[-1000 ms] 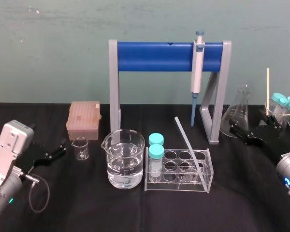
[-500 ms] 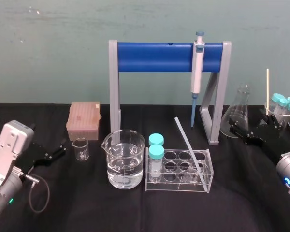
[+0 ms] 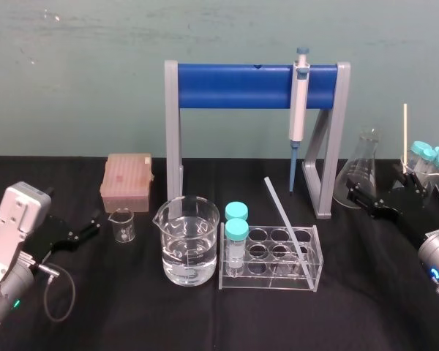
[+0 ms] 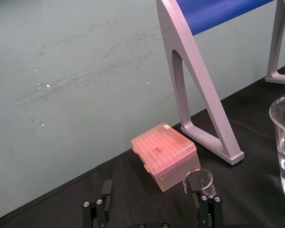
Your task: Pick up the stirring rod with one hand, then place it down.
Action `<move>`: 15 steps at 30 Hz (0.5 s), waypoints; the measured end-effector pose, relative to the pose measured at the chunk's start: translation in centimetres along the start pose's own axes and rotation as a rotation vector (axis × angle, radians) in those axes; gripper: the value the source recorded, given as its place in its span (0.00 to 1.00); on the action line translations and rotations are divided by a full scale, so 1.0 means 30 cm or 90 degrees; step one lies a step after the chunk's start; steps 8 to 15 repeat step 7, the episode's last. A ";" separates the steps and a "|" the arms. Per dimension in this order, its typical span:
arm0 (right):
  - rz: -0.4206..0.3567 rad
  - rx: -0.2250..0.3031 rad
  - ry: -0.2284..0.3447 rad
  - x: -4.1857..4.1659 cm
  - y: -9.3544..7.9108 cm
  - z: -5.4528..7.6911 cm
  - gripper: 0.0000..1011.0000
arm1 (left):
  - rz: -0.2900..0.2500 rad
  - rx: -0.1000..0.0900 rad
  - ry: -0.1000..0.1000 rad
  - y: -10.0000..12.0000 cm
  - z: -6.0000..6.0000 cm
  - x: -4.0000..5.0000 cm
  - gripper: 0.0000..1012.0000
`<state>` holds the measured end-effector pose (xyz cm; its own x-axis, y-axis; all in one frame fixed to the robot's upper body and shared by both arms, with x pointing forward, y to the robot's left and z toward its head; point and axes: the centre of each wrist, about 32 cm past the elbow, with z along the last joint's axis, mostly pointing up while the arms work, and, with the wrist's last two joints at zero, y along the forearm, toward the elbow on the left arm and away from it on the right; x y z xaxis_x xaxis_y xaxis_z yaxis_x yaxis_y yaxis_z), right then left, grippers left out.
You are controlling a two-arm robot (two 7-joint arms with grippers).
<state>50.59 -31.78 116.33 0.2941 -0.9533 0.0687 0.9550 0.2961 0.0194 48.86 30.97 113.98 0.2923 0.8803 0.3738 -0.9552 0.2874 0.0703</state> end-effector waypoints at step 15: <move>0.000 0.000 0.000 0.000 0.000 0.000 0.99 | 0.000 0.000 0.000 0.000 0.000 0.000 0.99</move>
